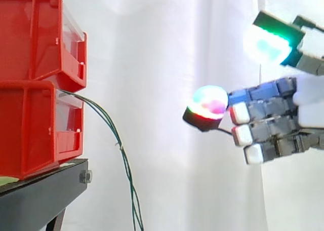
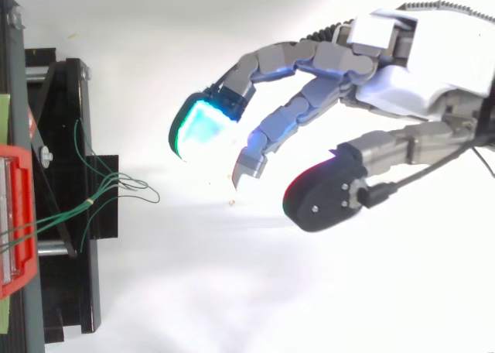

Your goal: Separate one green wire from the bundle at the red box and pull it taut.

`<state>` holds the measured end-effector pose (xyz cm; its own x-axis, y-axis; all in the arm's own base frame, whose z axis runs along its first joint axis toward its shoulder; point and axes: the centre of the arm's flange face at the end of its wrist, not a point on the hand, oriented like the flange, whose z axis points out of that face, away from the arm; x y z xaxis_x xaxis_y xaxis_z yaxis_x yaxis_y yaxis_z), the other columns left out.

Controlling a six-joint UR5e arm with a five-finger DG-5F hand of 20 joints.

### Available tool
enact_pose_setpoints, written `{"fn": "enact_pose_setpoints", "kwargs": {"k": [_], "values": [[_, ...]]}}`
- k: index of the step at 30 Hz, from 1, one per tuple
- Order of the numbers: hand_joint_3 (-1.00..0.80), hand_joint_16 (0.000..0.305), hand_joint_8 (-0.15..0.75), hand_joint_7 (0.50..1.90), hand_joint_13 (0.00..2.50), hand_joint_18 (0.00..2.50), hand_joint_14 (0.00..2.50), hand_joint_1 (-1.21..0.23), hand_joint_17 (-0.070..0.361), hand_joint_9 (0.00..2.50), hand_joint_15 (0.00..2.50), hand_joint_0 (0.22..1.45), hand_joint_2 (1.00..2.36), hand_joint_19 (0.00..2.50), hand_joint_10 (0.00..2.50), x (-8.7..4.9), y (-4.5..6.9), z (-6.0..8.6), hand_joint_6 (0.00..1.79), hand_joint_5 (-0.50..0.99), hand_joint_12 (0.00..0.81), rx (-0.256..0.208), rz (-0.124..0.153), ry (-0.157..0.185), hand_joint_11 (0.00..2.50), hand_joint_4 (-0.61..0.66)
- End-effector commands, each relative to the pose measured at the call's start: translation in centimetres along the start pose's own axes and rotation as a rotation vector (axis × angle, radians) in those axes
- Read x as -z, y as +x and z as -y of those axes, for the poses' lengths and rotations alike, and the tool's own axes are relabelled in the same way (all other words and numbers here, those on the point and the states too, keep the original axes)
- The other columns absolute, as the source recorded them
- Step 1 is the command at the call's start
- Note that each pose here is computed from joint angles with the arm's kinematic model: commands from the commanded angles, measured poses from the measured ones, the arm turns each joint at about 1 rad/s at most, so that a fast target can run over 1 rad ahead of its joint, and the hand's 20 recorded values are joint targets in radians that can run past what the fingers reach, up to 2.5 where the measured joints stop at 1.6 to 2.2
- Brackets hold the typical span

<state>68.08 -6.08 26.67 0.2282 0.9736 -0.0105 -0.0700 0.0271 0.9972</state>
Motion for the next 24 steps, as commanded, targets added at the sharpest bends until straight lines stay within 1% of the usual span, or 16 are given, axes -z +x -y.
{"fn": "enact_pose_setpoints", "kwargs": {"k": [1,3,4,6,7,8,9,11,12,15,19,24], "values": [[-0.44,0.048,0.333,0.83,0.94,0.74,0.02,-0.65,0.108,0.85,0.51,0.56,1.01,0.33,0.01,-0.23,-0.25,0.87,0.5,-0.18,0.368,0.001,0.026,0.0,0.53,0.33],[-0.44,0.048,0.336,0.82,0.94,0.74,0.02,-0.63,0.109,0.86,0.5,0.56,1.0,0.33,0.01,-0.24,-0.36,0.86,0.5,-0.18,0.371,0.013,0.039,0.0,0.52,0.33],[-0.44,0.048,0.336,0.82,0.94,0.74,0.02,-0.63,0.109,0.86,0.5,0.56,1.0,0.33,0.01,-0.27,-0.45,0.93,0.5,-0.18,0.371,0.041,0.059,-0.001,0.52,0.33],[-0.43,0.049,0.336,0.83,0.94,0.74,0.02,-0.62,0.11,0.86,0.51,0.56,1.01,0.33,0.01,-0.3,-0.68,0.91,0.5,-0.17,0.373,0.066,0.074,-0.002,0.52,0.33],[-0.43,0.049,0.34,0.82,0.94,0.74,0.02,-0.62,0.11,0.87,0.5,0.56,1.01,0.33,0.01,-0.37,-0.75,0.73,0.5,-0.17,0.374,0.076,0.084,-0.01,0.52,0.33],[-0.43,0.049,0.339,0.83,0.93,0.74,0.02,-0.61,0.11,0.87,0.5,0.55,1.01,0.33,0.01,-0.37,-0.75,0.73,0.5,-0.17,0.373,0.076,0.084,-0.01,0.52,0.34],[-0.43,0.049,0.341,0.83,0.93,0.73,0.02,-0.61,0.111,0.88,0.5,0.55,1.01,0.34,0.01,-0.42,-0.83,0.8,0.5,-0.17,0.374,0.091,0.096,-0.016,0.52,0.33],[-0.43,0.049,0.341,0.83,0.93,0.73,0.02,-0.6,0.111,0.88,0.5,0.55,1.01,0.34,0.01,-0.51,-0.84,0.68,0.5,-0.17,0.374,0.1,0.101,-0.021,0.53,0.34],[-0.43,0.05,0.34,0.83,0.93,0.74,0.01,-0.6,0.112,0.88,0.5,0.55,1.01,0.34,0.02,-0.58,-0.83,0.61,0.5,-0.17,0.377,0.126,0.104,-0.027,0.52,0.33],[-0.42,0.05,0.341,0.83,0.93,0.73,0.01,-0.6,0.112,0.88,0.5,0.55,1.01,0.35,0.01,-0.61,-0.6,0.55,0.5,-0.17,0.377,0.133,0.101,-0.032,0.52,0.33],[-0.42,0.05,0.34,0.83,0.93,0.74,0.02,-0.6,0.113,0.89,0.5,0.55,1.01,0.35,0.01,-0.59,-0.39,0.63,0.5,-0.17,0.379,0.151,0.109,-0.031,0.52,0.34],[-0.43,0.051,0.347,0.83,0.93,0.74,0.01,-0.59,0.114,0.9,0.5,0.55,1.01,0.35,0.01,-0.56,-0.07,0.6,0.5,-0.17,0.382,0.161,0.105,-0.032,0.53,0.34]]}}
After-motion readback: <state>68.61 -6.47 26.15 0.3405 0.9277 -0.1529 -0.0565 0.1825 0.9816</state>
